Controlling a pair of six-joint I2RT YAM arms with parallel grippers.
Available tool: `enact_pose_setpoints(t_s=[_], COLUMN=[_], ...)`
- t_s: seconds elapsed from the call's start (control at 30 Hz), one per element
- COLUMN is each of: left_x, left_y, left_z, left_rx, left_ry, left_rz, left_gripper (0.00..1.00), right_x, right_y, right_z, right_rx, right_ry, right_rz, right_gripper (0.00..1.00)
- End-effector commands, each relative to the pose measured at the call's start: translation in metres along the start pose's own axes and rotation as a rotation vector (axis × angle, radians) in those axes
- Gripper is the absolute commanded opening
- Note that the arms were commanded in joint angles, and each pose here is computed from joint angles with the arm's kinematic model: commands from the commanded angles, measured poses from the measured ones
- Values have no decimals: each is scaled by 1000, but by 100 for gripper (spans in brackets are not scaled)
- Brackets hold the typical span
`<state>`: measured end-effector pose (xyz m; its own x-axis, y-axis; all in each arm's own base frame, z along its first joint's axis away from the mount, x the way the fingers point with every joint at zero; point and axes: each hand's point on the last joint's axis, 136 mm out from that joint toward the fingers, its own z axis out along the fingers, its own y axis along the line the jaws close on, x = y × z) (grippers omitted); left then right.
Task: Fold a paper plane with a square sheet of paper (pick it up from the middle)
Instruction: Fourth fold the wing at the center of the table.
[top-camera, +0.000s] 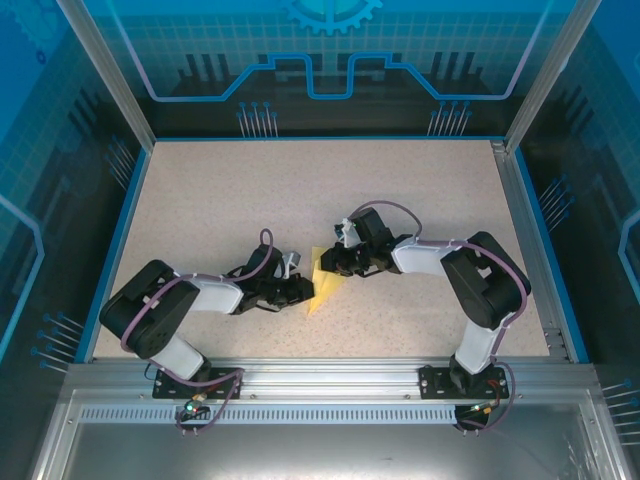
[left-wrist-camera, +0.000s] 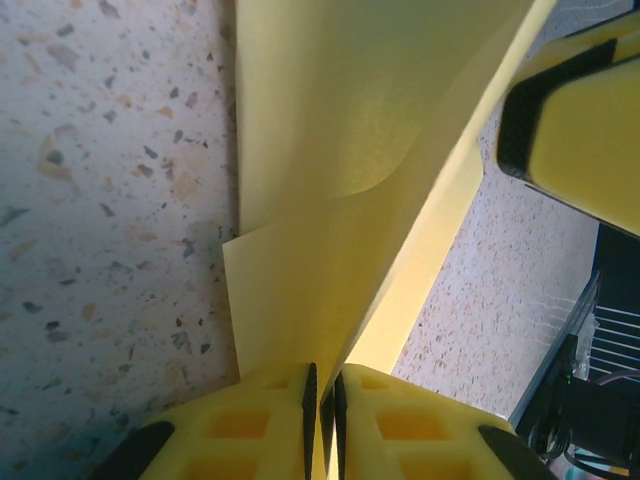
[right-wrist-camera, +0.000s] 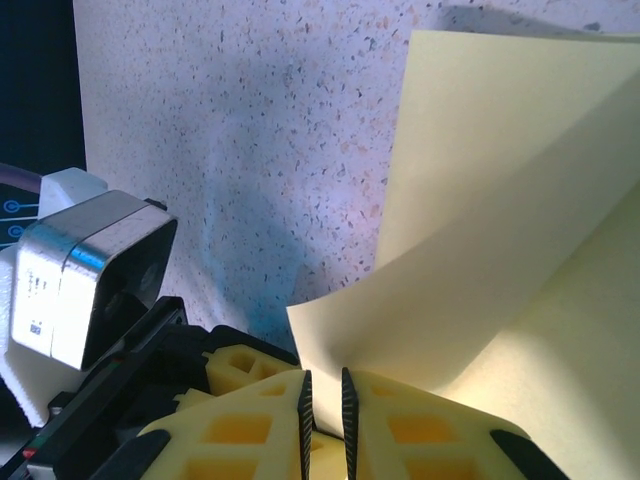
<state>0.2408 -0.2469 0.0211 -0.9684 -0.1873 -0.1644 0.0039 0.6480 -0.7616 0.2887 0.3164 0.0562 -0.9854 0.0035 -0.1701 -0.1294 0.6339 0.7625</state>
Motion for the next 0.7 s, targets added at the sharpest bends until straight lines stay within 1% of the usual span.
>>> enact_pose_setpoints(t_s=[0.0,0.17,0.47,0.67], left_x=[5,5,9,9], left_y=[5,7,15,14], left_z=[2,5,4,4], left_rx=[-2,-2,-28,-23], left_ry=[24,26,29,33], left_rz=[-31,-39,-64,-66], left_gripper=[16,15,14,13], right_x=[3,5,1,1], right_y=[10,16,1,-6], right_z=[5,10,22,25], right_rx=[-33,-64,-26,-14], right_ry=[30,56,47,48], right_rz=[-30,-40,0,13], right_gripper=[18,18,18,18])
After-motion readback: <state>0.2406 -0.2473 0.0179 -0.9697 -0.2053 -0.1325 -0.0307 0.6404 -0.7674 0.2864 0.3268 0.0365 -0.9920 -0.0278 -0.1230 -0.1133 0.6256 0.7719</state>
